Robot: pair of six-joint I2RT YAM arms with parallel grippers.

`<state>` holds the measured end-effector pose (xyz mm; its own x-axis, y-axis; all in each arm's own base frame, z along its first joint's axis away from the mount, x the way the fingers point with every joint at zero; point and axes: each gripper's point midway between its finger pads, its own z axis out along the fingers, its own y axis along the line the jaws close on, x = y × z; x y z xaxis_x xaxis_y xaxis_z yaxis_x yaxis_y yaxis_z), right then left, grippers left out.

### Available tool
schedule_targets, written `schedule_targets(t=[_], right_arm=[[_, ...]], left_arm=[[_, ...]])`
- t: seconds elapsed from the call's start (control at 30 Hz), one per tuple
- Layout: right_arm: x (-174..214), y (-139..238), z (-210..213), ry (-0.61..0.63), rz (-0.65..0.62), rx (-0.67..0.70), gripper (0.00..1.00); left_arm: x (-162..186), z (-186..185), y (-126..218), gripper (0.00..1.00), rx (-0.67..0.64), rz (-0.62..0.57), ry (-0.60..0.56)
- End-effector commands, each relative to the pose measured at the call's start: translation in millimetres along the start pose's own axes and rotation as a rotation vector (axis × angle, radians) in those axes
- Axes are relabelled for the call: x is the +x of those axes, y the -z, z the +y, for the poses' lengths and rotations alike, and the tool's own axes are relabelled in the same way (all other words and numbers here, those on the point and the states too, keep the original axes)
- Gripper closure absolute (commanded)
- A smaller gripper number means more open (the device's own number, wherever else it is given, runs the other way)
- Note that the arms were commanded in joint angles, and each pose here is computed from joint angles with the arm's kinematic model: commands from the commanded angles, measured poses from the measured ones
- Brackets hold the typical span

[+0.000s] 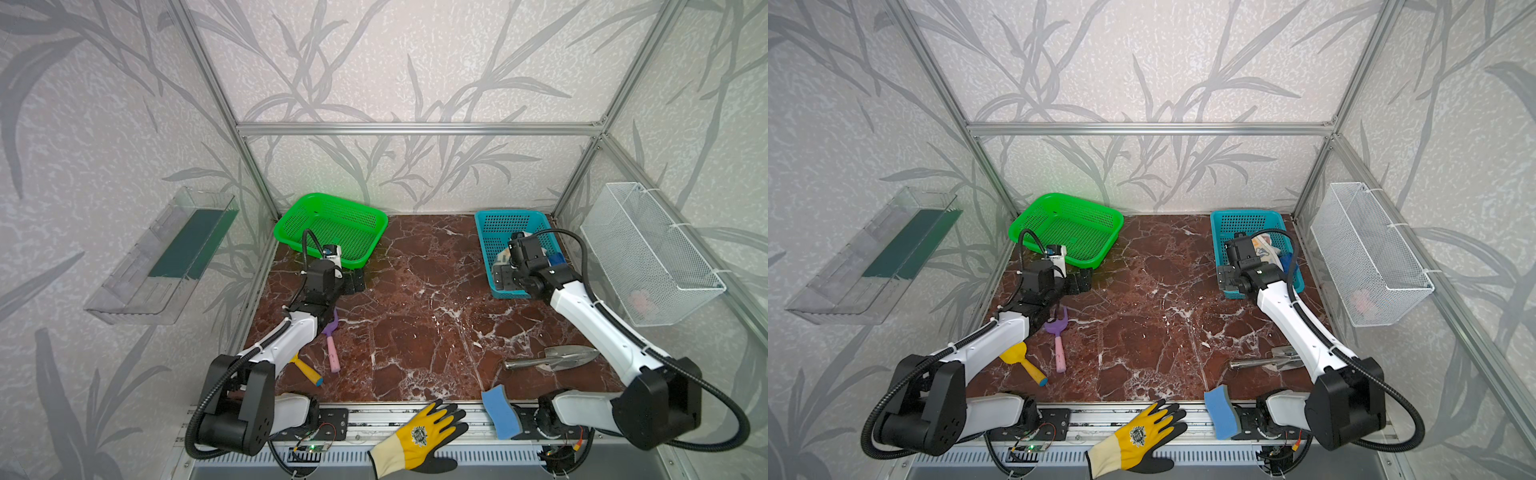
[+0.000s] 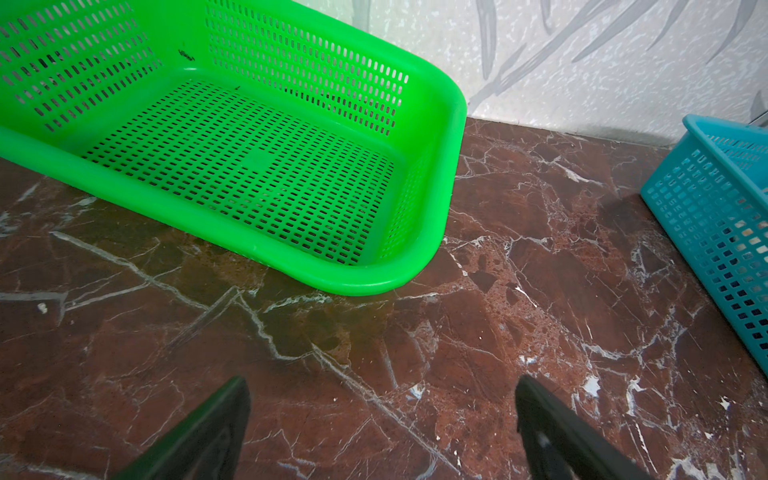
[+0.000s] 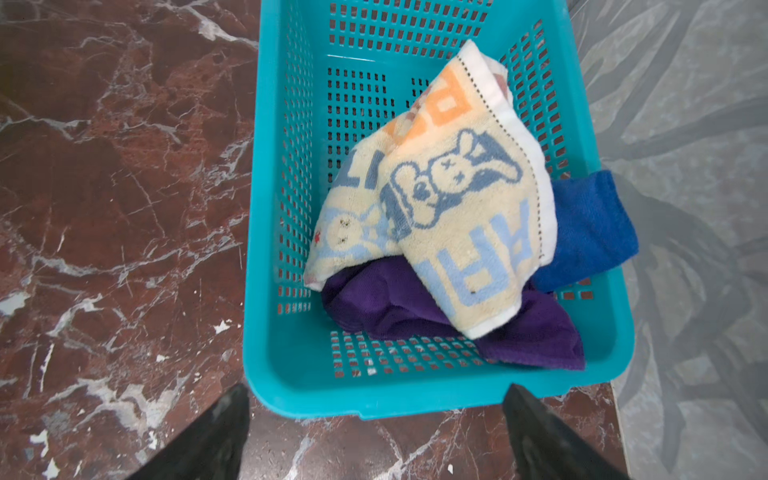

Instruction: Fold and stack the towels

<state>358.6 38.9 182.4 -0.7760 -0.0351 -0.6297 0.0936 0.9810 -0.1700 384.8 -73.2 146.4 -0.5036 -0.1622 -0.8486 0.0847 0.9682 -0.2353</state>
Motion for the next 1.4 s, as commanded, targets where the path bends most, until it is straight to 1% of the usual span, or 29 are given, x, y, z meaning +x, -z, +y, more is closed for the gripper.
schedule_targets(t=[0.0, 0.13, 0.27, 0.37, 0.4, 0.43, 0.47, 0.5, 0.53, 0.63, 0.67, 0.7, 0.87, 0.9, 1.03, 1.13, 1.23, 1.3, 1.37], right_arm=[[-15, -20, -19, -0.056, 0.022, 0.086, 0.11], [-18, -51, -34, -0.091, 0.067, 0.127, 0.13], [-8, -81, -51, -0.126, 0.128, 0.164, 0.15], [-1, -97, -55, -0.127, 0.160, 0.161, 0.17], [6, -107, -53, -0.115, 0.187, 0.163, 0.18], [8, -111, -52, -0.107, 0.200, 0.162, 0.22], [10, -115, -51, -0.101, 0.210, 0.160, 0.29], [11, -116, -50, -0.102, 0.218, 0.159, 0.38], [11, -116, -49, -0.105, 0.225, 0.157, 0.50], [6, -114, -50, -0.104, 0.211, 0.157, 0.89], [1, -111, -51, -0.107, 0.197, 0.159, 0.99], [-3, -108, -52, -0.106, 0.183, 0.161, 1.00], [-21, -91, -58, -0.091, 0.137, 0.164, 1.00], [-30, -78, -61, -0.097, 0.100, 0.161, 1.00], [-53, -50, -62, -0.103, 0.004, 0.122, 1.00], [-76, -23, -56, -0.097, -0.111, 0.041, 1.00], [-96, 3, -45, -0.083, -0.180, -0.047, 1.00], [-108, 19, -35, -0.046, -0.217, -0.093, 1.00], [-120, 38, -16, 0.039, -0.257, -0.133, 1.00]], left_arm=[[-10, -9, 4, 0.01, 0.042, -0.037, 0.012], [-12, -11, 9, 0.01, 0.050, -0.050, 0.009], [-14, -11, 12, 0.01, 0.050, -0.054, 0.005], [-17, -12, 14, 0.01, 0.053, -0.062, 0.004], [-17, -13, 15, 0.01, 0.054, -0.063, 0.004], [-18, -13, 16, 0.01, 0.055, -0.066, 0.003], [-19, -14, 16, 0.01, 0.058, -0.065, 0.002], [-19, -14, 17, 0.01, 0.062, -0.064, 0.002], [-20, -16, 18, 0.01, 0.068, -0.065, 0.002], [-23, -17, 20, 0.01, 0.076, -0.071, 0.004], [-23, -17, 20, 0.01, 0.075, -0.073, 0.005], [-24, -18, 21, 0.01, 0.077, -0.076, 0.005], [-24, -19, 23, 0.01, 0.081, -0.079, 0.006], [-25, -19, 23, 0.01, 0.084, -0.082, 0.006], [-25, -20, 23, 0.01, 0.082, -0.071, 0.009], [-25, -17, 25, 0.01, 0.070, -0.076, 0.011], [-25, -19, 25, 0.01, 0.081, -0.077, 0.002], [-26, -24, 25, 0.01, 0.104, -0.072, -0.008], [-24, -31, 26, 0.01, 0.141, -0.054, -0.020]])
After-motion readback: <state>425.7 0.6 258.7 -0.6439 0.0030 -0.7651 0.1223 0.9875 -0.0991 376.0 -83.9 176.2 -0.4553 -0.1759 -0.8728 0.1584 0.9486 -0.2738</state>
